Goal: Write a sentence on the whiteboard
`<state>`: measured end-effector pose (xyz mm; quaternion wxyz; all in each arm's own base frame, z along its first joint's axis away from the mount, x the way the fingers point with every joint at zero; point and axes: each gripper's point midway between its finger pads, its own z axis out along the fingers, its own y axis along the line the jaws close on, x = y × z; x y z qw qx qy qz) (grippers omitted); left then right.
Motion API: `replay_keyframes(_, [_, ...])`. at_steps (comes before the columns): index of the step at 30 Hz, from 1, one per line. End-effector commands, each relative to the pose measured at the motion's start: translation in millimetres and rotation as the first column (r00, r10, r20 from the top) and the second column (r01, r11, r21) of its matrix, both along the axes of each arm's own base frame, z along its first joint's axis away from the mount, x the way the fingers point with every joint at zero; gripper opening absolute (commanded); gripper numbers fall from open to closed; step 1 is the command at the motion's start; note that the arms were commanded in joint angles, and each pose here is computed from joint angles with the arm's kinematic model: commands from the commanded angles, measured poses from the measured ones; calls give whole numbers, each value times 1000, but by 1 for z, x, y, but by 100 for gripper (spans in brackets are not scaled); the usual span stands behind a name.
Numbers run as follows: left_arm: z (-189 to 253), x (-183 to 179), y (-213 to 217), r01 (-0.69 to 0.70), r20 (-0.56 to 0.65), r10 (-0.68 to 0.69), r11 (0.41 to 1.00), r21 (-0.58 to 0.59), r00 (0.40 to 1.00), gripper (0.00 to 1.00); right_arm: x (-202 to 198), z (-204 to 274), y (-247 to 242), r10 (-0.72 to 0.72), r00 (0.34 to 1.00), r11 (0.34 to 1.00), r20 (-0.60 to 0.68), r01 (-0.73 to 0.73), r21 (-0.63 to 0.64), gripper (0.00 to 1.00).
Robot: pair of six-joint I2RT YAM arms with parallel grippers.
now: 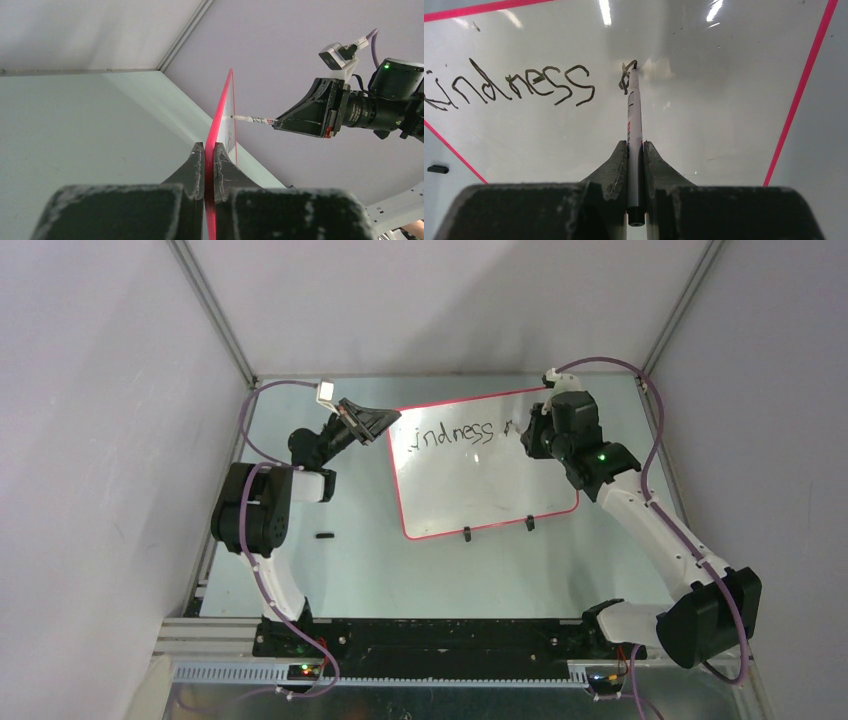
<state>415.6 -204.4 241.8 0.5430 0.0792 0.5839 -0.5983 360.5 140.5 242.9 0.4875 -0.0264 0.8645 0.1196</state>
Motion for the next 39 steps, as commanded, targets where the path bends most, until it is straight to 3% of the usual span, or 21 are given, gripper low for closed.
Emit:
replay_keyframes(1, [21,-7,4,-31,144,26,999,31,989,0,1,-1,0,-2,1000,999,-14,1,-46,0])
replay_keyframes(39, [22,-7,4,-32,147,27,999,31,989,0,2,17,-4,-11,1000,999,13,12,-44,0])
